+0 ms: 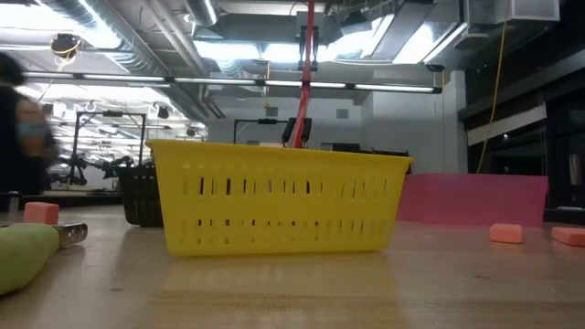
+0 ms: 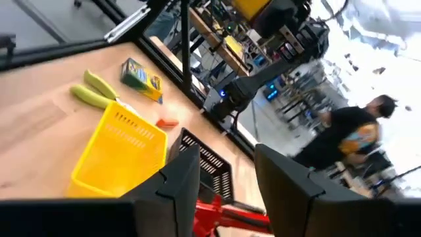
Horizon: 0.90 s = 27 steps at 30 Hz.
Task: Pick & Place School Supplies
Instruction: Put the crayon box into the pink bin
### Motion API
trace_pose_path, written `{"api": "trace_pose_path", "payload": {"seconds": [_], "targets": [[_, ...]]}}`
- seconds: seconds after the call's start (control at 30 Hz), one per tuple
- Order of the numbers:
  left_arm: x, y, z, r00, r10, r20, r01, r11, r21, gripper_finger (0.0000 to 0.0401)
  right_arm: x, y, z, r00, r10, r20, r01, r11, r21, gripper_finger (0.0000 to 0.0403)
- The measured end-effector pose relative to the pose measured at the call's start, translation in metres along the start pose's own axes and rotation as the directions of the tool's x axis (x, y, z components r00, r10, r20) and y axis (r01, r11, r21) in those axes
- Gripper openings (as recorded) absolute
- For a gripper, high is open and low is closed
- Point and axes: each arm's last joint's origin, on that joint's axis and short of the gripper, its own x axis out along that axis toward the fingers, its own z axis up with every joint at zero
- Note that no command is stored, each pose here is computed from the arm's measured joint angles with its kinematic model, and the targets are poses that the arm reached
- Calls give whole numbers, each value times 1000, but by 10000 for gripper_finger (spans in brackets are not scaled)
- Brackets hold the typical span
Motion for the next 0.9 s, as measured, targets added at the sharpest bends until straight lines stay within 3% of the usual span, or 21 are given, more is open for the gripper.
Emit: {"api": "trace_pose_path", "payload": {"seconds": [0.37, 0.57, 0.9], "targets": [[23, -21, -10, 986, -108, 131, 122, 987, -103, 2, 24, -2, 20, 990, -105, 95, 120, 978, -169, 150], [27, -29, -14, 969, -194, 156, 212, 971, -113, 2, 58, -9, 40, 985, -58, 162, 100, 959, -266, 150], [21, -45, -18, 923, -363, 126, 376, 921, -100, 2, 104, -2, 45, 985, -20, 172, 83, 926, -368, 150]]}}
